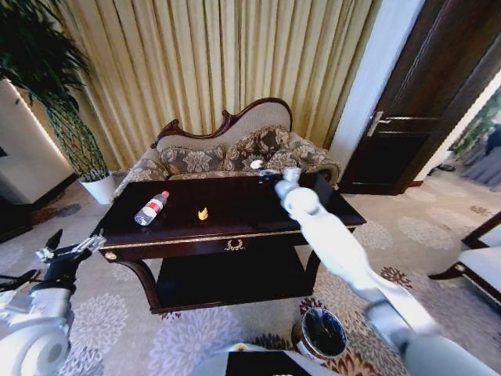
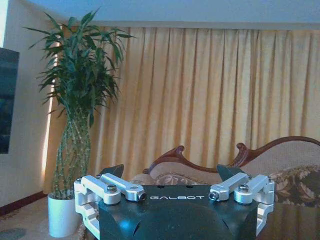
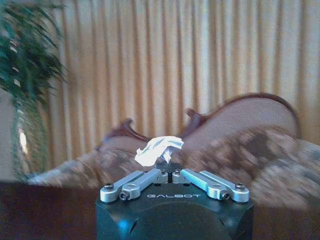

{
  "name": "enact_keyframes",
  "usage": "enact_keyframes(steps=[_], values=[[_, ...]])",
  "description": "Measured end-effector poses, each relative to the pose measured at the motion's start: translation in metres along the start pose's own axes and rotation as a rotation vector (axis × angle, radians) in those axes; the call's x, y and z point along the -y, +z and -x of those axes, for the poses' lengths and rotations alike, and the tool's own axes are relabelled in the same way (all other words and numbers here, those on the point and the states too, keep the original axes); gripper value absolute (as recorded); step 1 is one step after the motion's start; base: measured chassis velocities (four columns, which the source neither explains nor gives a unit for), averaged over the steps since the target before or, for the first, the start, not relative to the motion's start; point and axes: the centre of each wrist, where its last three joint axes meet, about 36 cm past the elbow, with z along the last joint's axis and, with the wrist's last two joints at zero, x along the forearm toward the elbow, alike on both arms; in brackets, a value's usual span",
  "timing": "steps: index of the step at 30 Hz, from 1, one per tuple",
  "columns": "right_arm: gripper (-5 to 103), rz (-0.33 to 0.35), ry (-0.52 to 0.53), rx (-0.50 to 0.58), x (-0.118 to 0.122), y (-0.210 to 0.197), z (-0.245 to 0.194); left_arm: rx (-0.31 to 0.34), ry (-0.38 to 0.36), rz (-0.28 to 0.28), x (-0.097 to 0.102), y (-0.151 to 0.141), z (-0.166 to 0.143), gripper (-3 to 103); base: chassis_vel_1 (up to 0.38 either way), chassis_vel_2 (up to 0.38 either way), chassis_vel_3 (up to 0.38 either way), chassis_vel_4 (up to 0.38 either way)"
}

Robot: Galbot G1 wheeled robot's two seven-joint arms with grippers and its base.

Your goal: Move to the front of the table and place the trash on the table into the trash bin.

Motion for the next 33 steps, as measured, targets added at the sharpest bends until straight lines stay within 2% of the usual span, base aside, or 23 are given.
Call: enact_keyframes(steps=[5, 10, 13, 20, 33], values=[[0, -0.006, 0.089, -0.005, 0.029, 0.024, -0.054, -0.021, 0.017, -0.001, -0.002, 0.009, 0.007, 100, 0.0, 0.0, 0.0, 0.0], [0, -0.013, 0.139, 0.022, 0.038, 0.027, -0.083, -0.027, 0.029, -0.001, -0.003, 0.013, 0.012, 100, 0.0, 0.0, 0.0, 0.0], [0, -0.006, 0.145, 0.037, 0.036, 0.025, -0.094, -0.028, 0.035, -0.003, -0.003, 0.014, 0.014, 100, 0.0, 0.0, 0.0, 0.0], [0, 0.016, 0.116, 0.039, 0.014, 0.033, -0.114, -0.028, 0.042, -0.004, -0.003, 0.015, 0.014, 100, 0.012, -0.015, -0.013, 0.011], [0, 0.023, 0.122, 0.029, 0.009, 0.046, -0.115, -0.015, 0.04, -0.004, -0.004, 0.008, 0.009, 100, 0.162, -0.151, -0.178, 0.159]])
